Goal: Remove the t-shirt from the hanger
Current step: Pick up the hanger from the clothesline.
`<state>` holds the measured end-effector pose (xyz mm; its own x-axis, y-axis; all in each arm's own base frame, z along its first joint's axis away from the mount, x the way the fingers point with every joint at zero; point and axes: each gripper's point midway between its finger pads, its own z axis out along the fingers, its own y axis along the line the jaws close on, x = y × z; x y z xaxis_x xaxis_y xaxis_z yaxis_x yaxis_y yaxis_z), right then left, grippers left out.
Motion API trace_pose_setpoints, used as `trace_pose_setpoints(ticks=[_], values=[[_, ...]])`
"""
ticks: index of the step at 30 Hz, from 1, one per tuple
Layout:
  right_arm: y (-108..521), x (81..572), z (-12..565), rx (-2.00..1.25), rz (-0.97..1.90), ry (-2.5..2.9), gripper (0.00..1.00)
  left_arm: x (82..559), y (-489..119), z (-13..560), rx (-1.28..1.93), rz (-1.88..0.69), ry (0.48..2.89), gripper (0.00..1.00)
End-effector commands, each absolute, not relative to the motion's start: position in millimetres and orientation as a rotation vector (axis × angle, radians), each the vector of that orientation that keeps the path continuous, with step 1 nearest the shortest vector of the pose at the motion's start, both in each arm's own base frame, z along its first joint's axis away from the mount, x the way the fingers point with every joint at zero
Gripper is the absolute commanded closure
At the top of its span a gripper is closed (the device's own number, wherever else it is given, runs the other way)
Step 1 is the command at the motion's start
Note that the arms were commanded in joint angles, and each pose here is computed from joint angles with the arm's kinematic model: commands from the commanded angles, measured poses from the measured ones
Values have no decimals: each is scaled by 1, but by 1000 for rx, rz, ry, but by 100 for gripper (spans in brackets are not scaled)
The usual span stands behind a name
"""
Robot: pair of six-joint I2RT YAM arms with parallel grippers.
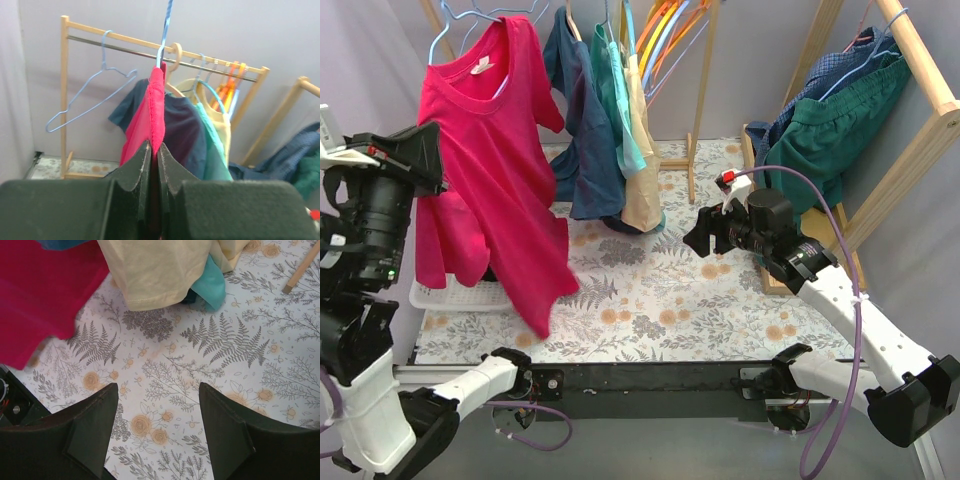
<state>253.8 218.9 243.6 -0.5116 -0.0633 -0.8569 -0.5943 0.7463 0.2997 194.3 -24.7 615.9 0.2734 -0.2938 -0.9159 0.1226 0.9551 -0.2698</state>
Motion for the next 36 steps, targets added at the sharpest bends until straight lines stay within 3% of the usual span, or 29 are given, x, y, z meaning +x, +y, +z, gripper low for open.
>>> trace_pose_setpoints(ticks=[1,11,19,29,32,36], values=[[209,259,263,-500,650,1972,26,171,-45,636,-19,-389,1216,100],[182,256,312,-504,515,1843,24,147,-103,606,336,-569,1256,100],[150,252,365,-409,399,1685,22,101,-112,636,417,-696,1112,100],[129,245,391,-324,354,1591,23,62,-109,672,421,-773,947,100],[128,243,395,-321,358,1575,22,76,-114,664,425,-776,975,100],[132,236,398,-377,376,1558,22,132,-145,615,452,-852,1156,100]])
